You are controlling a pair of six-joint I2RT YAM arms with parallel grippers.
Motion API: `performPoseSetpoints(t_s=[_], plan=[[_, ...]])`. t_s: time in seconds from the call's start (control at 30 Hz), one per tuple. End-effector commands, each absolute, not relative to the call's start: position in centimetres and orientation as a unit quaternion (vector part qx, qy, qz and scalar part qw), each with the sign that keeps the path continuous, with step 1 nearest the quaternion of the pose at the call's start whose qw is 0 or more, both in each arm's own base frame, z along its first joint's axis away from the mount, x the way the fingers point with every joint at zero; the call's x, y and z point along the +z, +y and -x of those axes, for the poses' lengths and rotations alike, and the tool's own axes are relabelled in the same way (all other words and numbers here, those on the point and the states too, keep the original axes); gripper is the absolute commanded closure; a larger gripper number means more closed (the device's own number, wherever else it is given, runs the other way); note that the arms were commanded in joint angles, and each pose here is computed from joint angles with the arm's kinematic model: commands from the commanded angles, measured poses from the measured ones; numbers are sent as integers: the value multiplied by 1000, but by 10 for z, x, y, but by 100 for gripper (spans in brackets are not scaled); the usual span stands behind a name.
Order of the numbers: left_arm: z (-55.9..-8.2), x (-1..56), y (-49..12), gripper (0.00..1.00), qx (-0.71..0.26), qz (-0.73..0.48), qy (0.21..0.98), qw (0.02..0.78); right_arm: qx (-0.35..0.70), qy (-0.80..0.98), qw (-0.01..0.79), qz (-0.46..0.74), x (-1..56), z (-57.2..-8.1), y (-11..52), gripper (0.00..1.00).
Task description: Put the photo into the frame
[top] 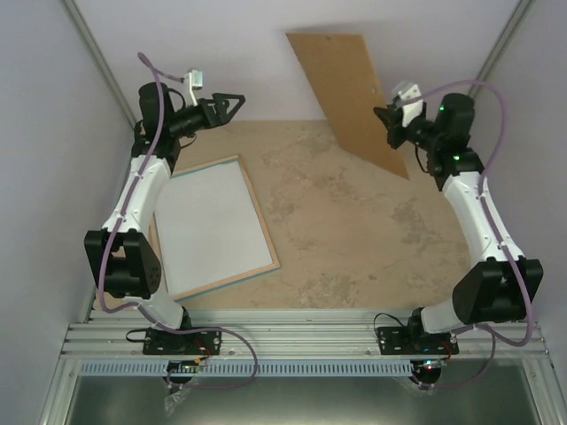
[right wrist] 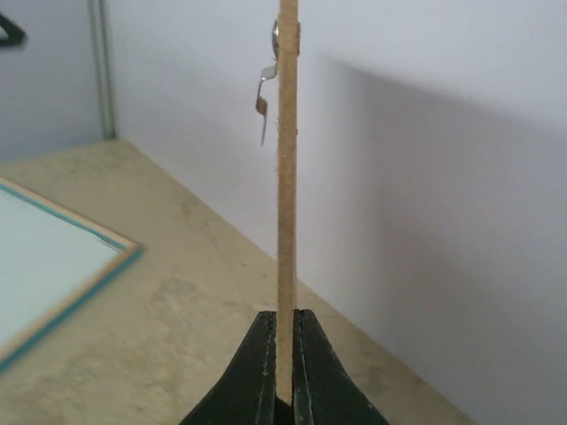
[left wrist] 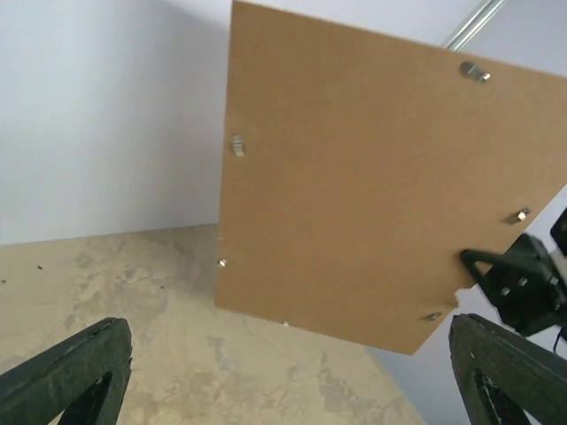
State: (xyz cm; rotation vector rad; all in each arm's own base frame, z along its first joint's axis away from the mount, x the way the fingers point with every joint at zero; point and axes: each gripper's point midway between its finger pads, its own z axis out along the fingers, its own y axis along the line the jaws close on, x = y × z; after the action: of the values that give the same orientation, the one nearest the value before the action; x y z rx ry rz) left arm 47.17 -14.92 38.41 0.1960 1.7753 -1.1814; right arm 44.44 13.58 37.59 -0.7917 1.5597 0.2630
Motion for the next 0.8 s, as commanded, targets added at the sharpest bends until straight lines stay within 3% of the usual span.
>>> performPoseSetpoints(t_s=[0.0,0.2,0.37,0.77], plan=[[-467,365,-144,0,-432,-130,747,489,370,639,587,332,404,-412,153,100],[-464,323,-127,0,-338,-141,795,484,468,623,546,307,403,-407,136,100],[-455,278,-47,1,-281,-53,841,459,482,637,530,284,390,-409,131,99],[-347,137,110,2,-157,89,943,278,543,720,407,147,316,-442,124,99]])
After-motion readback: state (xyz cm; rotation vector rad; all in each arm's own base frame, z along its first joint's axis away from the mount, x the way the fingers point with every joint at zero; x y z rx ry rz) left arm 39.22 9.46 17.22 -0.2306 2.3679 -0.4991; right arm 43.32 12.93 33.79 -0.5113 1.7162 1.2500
